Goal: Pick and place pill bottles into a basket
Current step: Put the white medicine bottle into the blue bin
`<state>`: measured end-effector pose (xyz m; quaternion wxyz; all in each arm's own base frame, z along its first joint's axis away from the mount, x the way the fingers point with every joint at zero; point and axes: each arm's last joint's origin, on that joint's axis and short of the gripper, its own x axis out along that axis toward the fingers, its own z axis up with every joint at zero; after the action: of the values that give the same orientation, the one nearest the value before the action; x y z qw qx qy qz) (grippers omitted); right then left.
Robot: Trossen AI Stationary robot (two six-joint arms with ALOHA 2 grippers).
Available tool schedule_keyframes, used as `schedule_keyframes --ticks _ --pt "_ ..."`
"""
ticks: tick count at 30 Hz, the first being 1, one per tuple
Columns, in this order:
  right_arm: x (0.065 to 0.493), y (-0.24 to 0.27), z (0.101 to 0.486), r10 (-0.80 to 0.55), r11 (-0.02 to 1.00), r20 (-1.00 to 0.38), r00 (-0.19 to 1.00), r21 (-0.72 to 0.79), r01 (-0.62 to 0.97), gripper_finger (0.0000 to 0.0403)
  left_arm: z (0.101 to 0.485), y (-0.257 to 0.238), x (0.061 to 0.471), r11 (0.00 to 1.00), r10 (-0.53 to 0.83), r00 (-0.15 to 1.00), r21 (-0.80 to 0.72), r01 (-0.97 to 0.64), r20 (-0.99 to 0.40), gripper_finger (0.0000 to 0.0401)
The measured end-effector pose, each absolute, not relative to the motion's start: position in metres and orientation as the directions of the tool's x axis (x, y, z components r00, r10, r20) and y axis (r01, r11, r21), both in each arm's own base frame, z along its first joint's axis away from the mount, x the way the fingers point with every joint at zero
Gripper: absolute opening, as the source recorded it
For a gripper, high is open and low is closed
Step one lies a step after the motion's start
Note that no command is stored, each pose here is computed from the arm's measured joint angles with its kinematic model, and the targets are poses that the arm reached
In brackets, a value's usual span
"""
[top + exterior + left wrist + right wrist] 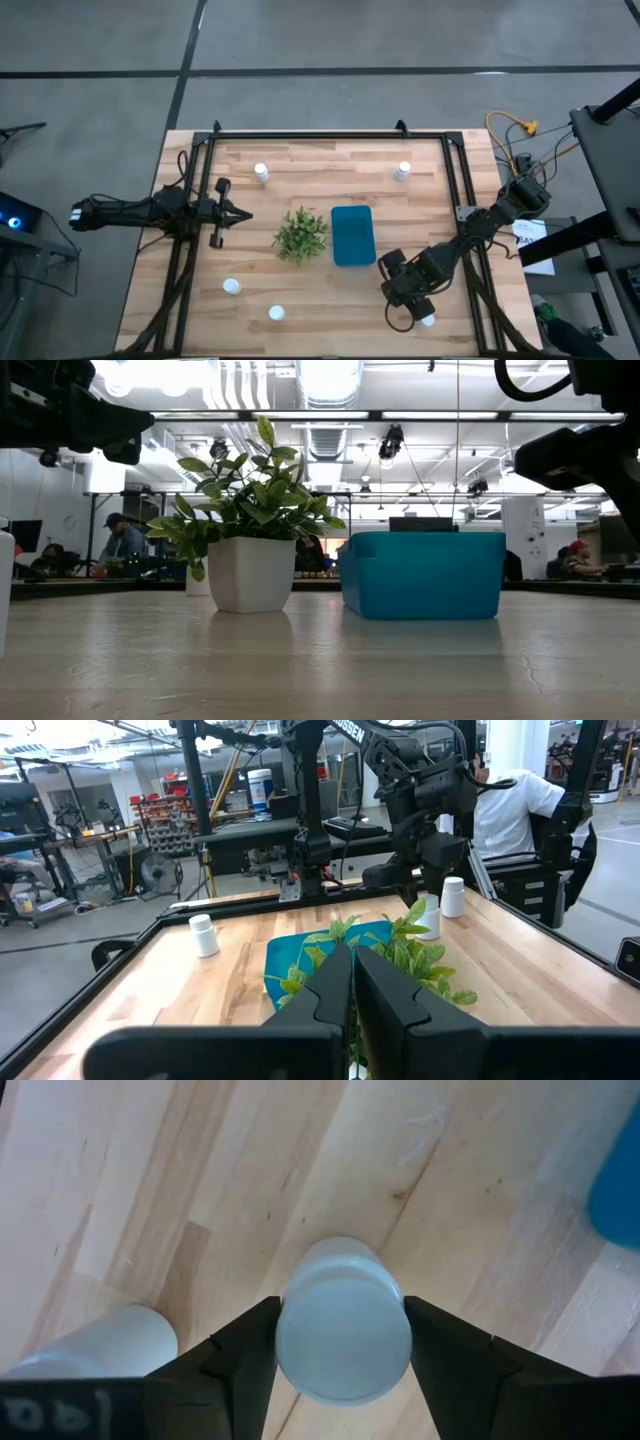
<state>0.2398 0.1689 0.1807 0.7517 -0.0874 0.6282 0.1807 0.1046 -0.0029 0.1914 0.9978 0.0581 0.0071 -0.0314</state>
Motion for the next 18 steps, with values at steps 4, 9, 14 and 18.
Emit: schedule_keyframes --ticks 4,9,14,18 --pt "0.2398 0.1690 0.1807 0.164 0.919 -0.976 0.145 0.098 -0.382 0.0198 0.1915 -0.0029 0.1046 0.991 -0.062 0.998 0.115 0.063 -0.017 0.0000" --pt "0.2398 0.1690 0.1808 0.165 0.919 -0.976 0.145 0.098 -0.383 0.0177 0.1914 -0.0029 0.1046 0.991 -0.062 0.998 0.115 0.063 -0.017 0.0000" --pt "0.2406 0.1690 0.1818 0.167 0.917 -0.974 0.151 0.097 -0.388 0.0150 0.1914 -0.0029 0.1046 0.991 -0.061 0.998 0.115 0.063 -0.017 0.0000" --pt "0.2406 0.1688 0.1819 0.162 0.911 -0.975 0.155 0.087 -0.403 0.0150 0.1914 -0.0029 0.1046 0.991 -0.062 0.998 0.115 0.063 -0.017 0.0000"
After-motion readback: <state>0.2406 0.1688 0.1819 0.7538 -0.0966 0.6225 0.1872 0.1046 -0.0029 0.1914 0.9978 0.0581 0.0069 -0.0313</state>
